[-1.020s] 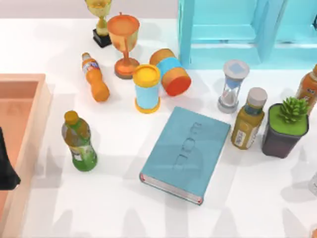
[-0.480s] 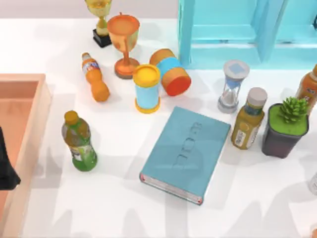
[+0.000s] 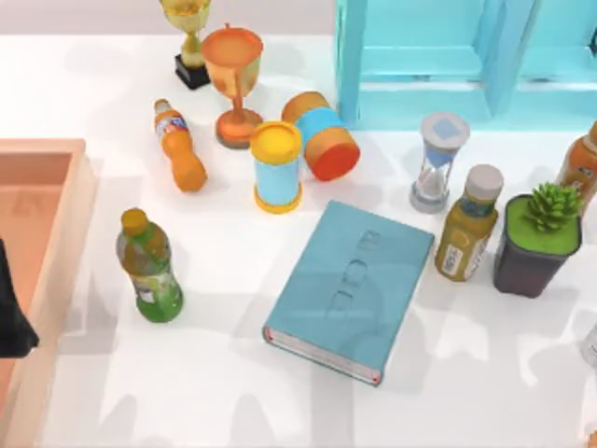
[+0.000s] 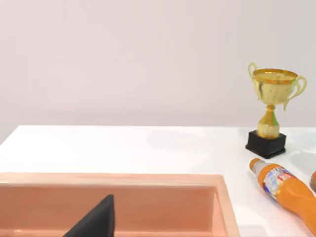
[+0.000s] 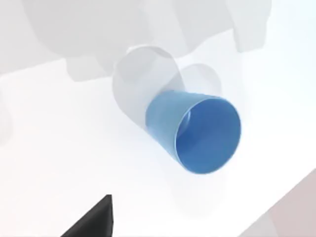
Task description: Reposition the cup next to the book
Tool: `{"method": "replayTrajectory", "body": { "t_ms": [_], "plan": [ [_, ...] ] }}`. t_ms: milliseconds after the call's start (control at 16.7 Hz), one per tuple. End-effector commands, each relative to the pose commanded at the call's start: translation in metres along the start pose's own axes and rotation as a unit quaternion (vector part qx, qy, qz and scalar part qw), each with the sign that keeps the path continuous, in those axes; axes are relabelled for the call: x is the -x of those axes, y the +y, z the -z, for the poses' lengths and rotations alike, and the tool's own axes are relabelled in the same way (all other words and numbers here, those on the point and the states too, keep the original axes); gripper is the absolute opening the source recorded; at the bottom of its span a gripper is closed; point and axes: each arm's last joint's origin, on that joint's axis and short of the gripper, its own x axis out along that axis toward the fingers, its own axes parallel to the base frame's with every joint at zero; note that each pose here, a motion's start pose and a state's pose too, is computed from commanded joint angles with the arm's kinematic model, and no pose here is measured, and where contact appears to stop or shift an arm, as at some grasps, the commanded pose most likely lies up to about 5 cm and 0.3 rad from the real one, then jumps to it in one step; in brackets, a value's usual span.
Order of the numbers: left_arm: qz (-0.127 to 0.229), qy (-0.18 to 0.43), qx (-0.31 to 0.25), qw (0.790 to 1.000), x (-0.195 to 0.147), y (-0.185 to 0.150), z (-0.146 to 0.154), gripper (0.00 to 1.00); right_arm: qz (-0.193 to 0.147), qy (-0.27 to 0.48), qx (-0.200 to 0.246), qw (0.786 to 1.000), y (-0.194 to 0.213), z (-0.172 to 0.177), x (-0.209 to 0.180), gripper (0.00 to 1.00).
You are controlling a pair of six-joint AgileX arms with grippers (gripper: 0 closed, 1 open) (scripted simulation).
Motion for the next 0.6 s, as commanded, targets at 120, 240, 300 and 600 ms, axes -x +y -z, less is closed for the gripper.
{"method": "replayTrajectory", "body": {
  "t_ms": [120,240,300,600],
  "plan": [
    [0.0,0.0,0.0,1.0,0.0,0.0,0.0,1.0,-0.066,0.016,0.067,0.995,-0.026,0.004,-0.019,1.0],
    [0.0,0.0,0.0,1.0,0.0,0.0,0.0,1.0,-0.126,0.02,0.124,0.984,-0.047,0.01,-0.039,1.0],
    [0.0,0.0,0.0,1.0,0.0,0.0,0.0,1.0,-0.153,0.018,0.148,0.977,-0.055,0.013,-0.048,1.0],
    [0.0,0.0,0.0,1.0,0.0,0.0,0.0,1.0,-0.234,0.001,0.219,0.947,-0.079,0.027,-0.083,1.0]
  ]
}}
